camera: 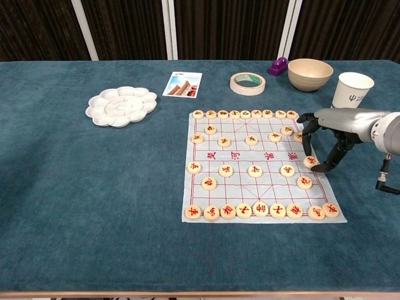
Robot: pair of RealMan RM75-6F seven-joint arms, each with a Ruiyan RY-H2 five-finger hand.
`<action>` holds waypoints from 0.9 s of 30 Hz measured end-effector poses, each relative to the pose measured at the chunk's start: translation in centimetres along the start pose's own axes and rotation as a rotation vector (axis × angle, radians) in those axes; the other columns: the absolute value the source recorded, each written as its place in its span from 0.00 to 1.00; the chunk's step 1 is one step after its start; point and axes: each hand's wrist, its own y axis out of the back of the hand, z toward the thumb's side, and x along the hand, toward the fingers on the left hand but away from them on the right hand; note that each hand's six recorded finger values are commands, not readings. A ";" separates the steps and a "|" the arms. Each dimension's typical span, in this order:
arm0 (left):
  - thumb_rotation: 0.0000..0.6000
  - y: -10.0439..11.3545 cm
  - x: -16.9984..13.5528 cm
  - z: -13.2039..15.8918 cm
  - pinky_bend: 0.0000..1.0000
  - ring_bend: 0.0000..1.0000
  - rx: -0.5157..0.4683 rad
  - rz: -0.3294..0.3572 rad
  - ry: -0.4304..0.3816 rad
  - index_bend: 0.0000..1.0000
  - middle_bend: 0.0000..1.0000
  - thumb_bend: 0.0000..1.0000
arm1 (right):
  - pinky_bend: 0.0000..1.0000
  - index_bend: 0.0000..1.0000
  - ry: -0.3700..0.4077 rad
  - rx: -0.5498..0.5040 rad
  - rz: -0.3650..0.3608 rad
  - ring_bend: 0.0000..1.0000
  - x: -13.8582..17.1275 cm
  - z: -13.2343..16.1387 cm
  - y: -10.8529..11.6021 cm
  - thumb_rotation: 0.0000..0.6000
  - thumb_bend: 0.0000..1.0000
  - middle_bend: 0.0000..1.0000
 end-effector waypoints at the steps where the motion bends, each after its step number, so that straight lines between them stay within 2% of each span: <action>1: 1.00 0.0 0.0 0.0 0.00 0.00 0.000 0.000 0.000 0.18 0.02 0.00 | 0.14 0.57 -0.001 0.000 -0.001 0.07 -0.1 0.0 0.1 1.00 0.35 0.01; 11: 1.00 0.1 0.0 -0.1 0.00 0.00 0.001 0.004 0.004 0.18 0.02 0.00 | 0.14 0.57 -0.026 -0.006 -0.002 0.07 -0.9 -0.4 0.7 1.00 0.35 0.01; 27: 1.00 -0.1 0.0 0.0 0.00 0.00 0.006 -0.001 0.003 0.18 0.02 0.00 | 0.14 0.57 -0.040 -0.005 0.017 0.07 -1.5 -0.9 0.1 1.00 0.35 0.01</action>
